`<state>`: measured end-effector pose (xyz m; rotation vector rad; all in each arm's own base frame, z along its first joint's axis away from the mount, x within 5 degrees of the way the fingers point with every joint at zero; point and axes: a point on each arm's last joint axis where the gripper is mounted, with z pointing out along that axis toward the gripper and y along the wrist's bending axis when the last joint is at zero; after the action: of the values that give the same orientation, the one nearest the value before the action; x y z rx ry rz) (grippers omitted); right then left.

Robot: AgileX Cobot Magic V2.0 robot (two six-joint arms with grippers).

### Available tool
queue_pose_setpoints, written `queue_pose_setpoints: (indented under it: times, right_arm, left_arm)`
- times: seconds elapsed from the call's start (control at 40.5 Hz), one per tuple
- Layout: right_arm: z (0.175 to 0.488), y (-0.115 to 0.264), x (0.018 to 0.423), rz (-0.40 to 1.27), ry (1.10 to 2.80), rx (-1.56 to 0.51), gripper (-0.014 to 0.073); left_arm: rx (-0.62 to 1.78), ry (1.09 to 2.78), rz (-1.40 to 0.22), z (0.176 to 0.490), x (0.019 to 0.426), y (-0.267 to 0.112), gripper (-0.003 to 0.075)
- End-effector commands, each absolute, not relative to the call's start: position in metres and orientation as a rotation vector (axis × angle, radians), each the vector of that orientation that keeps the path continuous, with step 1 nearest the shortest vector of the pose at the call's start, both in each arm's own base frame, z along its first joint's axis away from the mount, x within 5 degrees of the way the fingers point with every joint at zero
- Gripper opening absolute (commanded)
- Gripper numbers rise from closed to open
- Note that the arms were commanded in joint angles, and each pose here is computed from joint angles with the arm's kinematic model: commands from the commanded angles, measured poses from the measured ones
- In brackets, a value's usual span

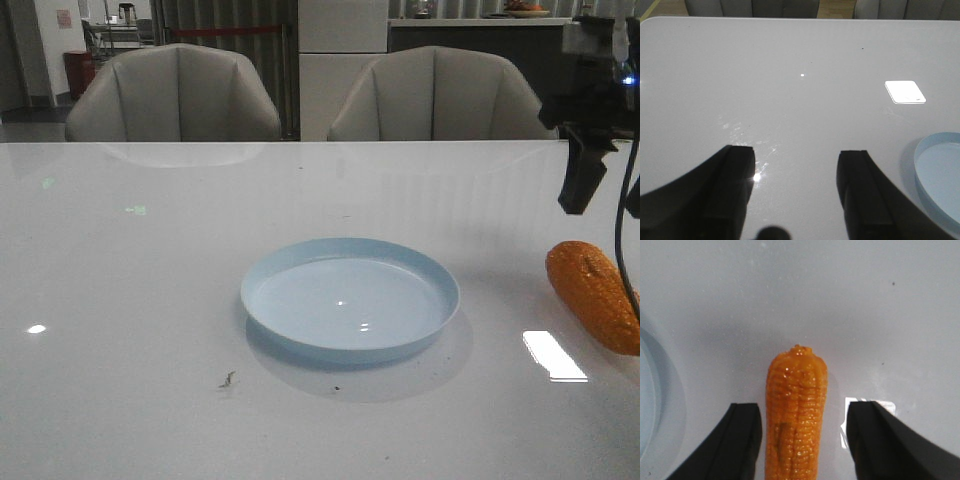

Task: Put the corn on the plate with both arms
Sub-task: 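Lower the right gripper around the yellow corn cob and close, then lift the corn and carry it over the blue plate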

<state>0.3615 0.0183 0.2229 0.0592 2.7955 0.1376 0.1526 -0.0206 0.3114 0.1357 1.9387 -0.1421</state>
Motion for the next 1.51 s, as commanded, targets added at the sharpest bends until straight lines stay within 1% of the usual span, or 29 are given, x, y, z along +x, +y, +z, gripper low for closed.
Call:
queue_pose_setpoints:
  times: [0.0, 0.272, 0.544, 0.618, 0.766, 0.84, 0.939, 1.013, 1.087, 1.112, 1.334, 1.482]
  right_arm:
    - [0.239, 0.018, 0.364, 0.144, 2.746, 0.046, 0.0484]
    - [0.218, 0.023, 0.372, 0.215, 2.785, 0.072, 0.0484]
    - [0.202, 0.023, 0.377, 0.213, 2.820, 0.076, 0.0478]
    - [0.201, 0.023, 0.377, 0.213, 2.819, 0.076, 0.0433]
    - [0.201, 0.023, 0.379, 0.205, 2.802, 0.045, 0.0278]
    - [0.202, 0.023, 0.380, 0.200, 2.792, 0.027, 0.0240]
    - [0.203, 0.023, 0.381, 0.188, 2.778, -0.033, 0.0233]
    - [0.207, 0.027, 0.383, 0.178, 2.769, -0.133, 0.0233]
    - [0.215, 0.038, 0.384, 0.174, 2.752, -0.325, 0.0233]
    - [0.217, 0.042, 0.385, 0.182, 2.746, -0.360, 0.0233]
    - [0.256, 0.092, 0.391, 0.337, 2.654, -0.475, 0.0233]
    - [0.276, 0.135, 0.387, 0.409, 2.554, -0.642, 0.0233]
  left_arm:
    - [0.101, 1.823, -0.132, 0.330, 0.155, -0.018, 0.0439]
    - [0.101, 1.823, -0.132, 0.330, 0.155, -0.018, 0.0439]
    - [0.101, 1.823, -0.132, 0.330, 0.155, -0.018, 0.0439]
    - [0.101, 1.823, -0.132, 0.330, 0.155, -0.018, 0.0439]
    - [0.101, 1.823, -0.132, 0.330, 0.155, -0.018, 0.0439]
    - [0.101, 1.823, -0.132, 0.330, 0.155, -0.018, 0.0439]
    - [0.101, 1.823, -0.132, 0.330, 0.155, -0.018, 0.0439]
    - [0.101, 1.823, -0.132, 0.330, 0.155, -0.018, 0.0439]
    - [0.101, 1.823, -0.132, 0.330, 0.155, -0.018, 0.0439]
    - [0.101, 1.823, -0.132, 0.330, 0.155, -0.018, 0.0439]
    - [0.101, 1.823, -0.132, 0.330, 0.155, -0.018, 0.0439]
    - [0.101, 1.823, -0.132, 0.330, 0.155, -0.018, 0.0439]
